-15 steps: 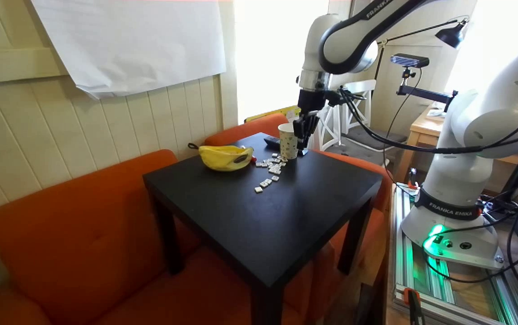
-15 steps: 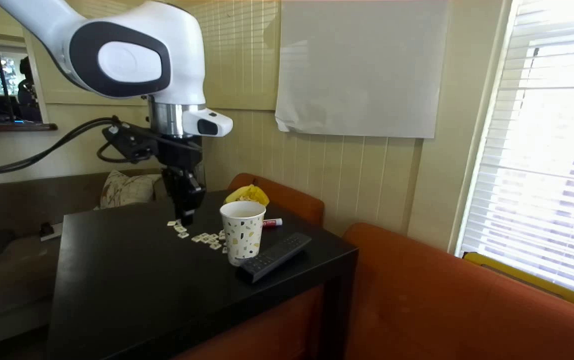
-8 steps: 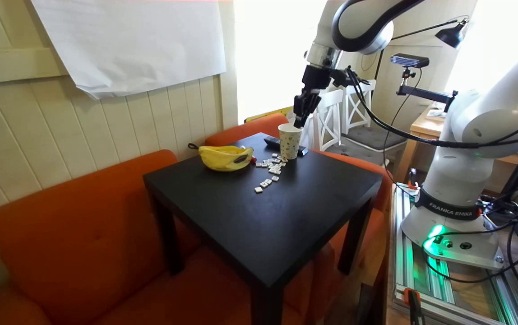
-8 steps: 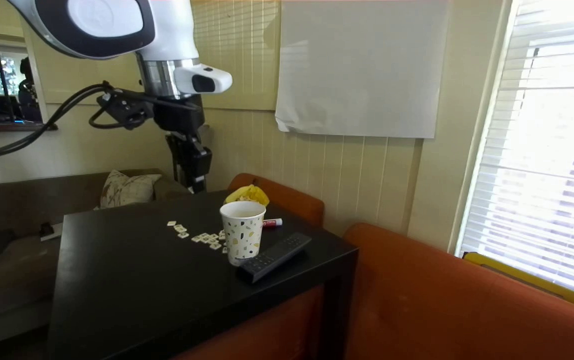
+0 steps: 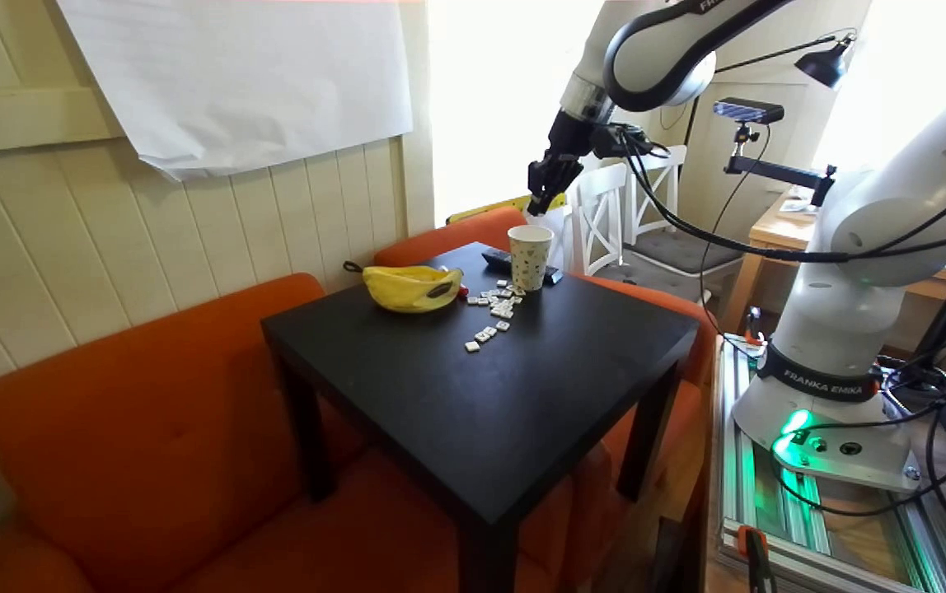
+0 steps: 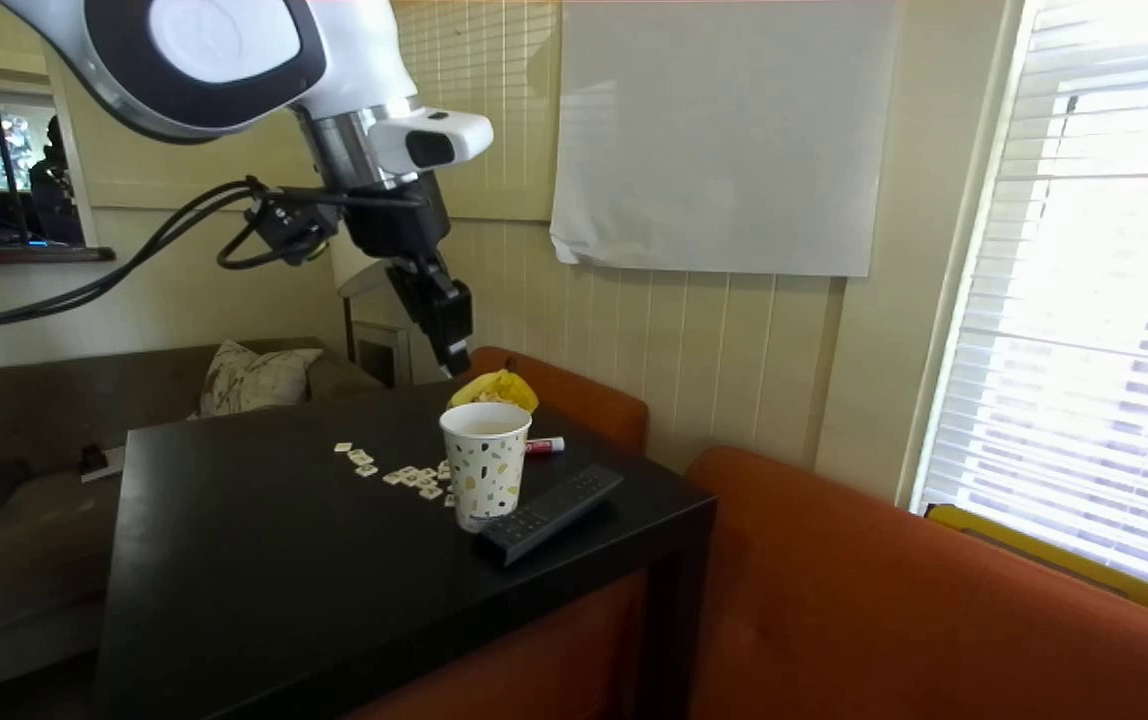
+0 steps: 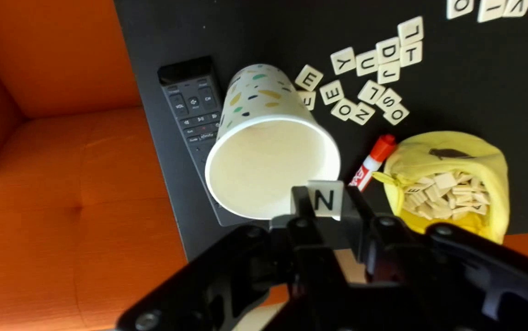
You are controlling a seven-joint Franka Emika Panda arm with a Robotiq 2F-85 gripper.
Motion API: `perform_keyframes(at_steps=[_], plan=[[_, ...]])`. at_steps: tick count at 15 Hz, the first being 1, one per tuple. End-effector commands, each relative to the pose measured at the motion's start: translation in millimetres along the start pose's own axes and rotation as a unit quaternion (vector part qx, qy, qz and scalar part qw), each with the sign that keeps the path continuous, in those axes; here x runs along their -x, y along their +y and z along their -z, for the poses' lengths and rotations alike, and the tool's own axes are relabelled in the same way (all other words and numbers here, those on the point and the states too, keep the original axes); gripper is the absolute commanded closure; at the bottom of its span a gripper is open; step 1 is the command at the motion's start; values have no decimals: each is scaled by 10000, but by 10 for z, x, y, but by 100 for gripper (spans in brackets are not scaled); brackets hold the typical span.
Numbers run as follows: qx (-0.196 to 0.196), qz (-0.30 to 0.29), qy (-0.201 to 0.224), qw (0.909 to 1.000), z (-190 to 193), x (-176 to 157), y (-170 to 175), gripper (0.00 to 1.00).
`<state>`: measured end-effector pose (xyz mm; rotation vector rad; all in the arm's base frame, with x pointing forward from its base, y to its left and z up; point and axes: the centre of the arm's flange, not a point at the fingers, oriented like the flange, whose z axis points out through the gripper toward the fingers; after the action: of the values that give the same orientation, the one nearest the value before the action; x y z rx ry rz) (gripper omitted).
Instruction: Put the small blocks inside the cup
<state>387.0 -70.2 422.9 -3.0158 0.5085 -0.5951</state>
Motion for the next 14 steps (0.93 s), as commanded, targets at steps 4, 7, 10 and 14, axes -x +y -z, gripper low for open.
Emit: perform_keyframes(at_steps=[4,7,10,14], plan=[[443,-375,102,9983,-376,-53,114,53],[449,-459,69,9979,-461,-59,145,34],[428,-490,58,9979,-487,-53,151,11],[199,-444,167,9987,-267,-24,83,0]])
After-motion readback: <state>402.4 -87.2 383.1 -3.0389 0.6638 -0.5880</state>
